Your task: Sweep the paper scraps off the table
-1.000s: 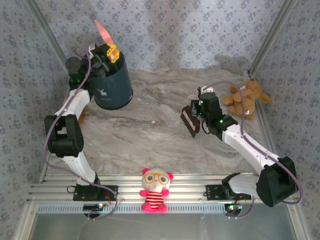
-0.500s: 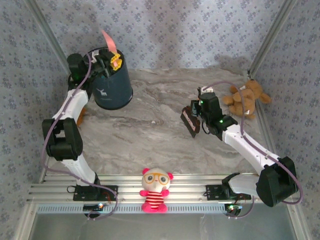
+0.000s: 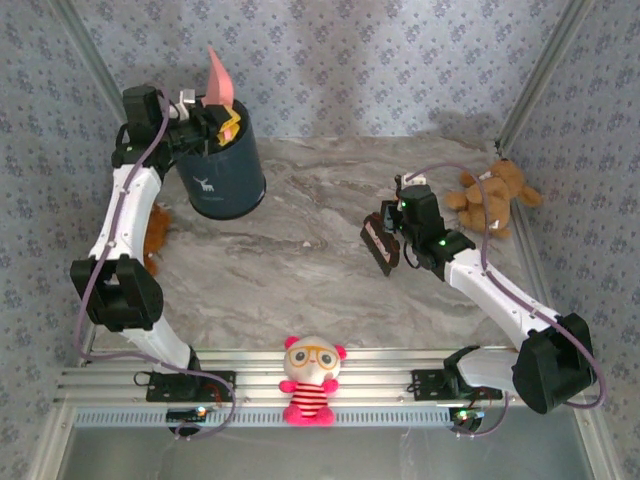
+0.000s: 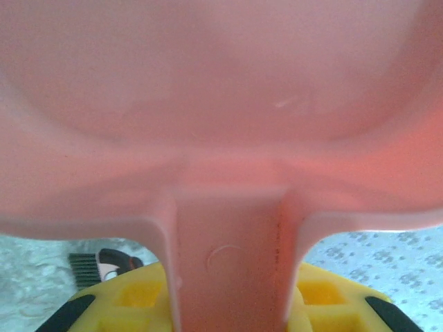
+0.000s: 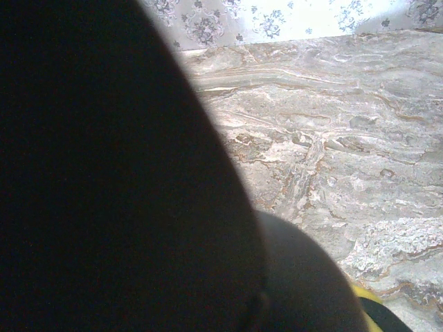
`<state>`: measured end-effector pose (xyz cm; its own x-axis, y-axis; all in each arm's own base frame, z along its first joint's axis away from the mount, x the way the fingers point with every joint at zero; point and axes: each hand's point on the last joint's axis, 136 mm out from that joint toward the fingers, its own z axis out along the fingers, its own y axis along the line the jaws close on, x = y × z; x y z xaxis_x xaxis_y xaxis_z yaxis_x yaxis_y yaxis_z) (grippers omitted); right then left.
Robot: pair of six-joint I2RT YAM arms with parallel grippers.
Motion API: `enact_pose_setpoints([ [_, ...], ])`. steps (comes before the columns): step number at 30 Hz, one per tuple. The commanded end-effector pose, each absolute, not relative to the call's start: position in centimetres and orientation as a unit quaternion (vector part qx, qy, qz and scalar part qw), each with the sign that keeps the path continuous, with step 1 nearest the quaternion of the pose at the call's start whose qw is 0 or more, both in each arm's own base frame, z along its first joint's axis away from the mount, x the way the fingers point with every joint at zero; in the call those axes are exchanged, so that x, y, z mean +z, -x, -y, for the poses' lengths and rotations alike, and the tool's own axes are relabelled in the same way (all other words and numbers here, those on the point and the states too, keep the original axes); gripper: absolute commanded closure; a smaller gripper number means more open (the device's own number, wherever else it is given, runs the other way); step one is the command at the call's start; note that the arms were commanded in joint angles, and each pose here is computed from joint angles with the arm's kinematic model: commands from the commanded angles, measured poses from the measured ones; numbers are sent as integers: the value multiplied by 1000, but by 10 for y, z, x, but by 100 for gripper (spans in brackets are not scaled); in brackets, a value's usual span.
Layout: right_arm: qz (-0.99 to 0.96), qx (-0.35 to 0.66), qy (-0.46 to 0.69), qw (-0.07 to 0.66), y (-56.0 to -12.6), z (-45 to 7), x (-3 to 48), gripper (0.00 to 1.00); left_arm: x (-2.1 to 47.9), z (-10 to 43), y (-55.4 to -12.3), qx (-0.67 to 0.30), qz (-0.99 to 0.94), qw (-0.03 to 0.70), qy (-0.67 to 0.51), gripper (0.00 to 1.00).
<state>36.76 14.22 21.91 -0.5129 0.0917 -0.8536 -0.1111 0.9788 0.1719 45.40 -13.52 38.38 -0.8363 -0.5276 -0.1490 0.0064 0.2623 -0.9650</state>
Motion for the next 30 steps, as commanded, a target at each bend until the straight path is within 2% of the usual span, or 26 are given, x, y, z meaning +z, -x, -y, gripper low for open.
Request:
enact_pose_setpoints([
  [1,-856,116,-2,503,-371,-144,229,100,390,137,-435,-544,-792,246,124,100],
  [12,-856,111,1,505,-371,-143,230,100,374,131,-422,-436,-857,268,69,100],
  [19,-847,128,9,516,-370,-148,234,100,369,147,-406,-358,-890,281,-9,100],
  [30,-840,131,11,526,-367,-147,237,100,339,171,-387,-183,-934,278,-130,100],
])
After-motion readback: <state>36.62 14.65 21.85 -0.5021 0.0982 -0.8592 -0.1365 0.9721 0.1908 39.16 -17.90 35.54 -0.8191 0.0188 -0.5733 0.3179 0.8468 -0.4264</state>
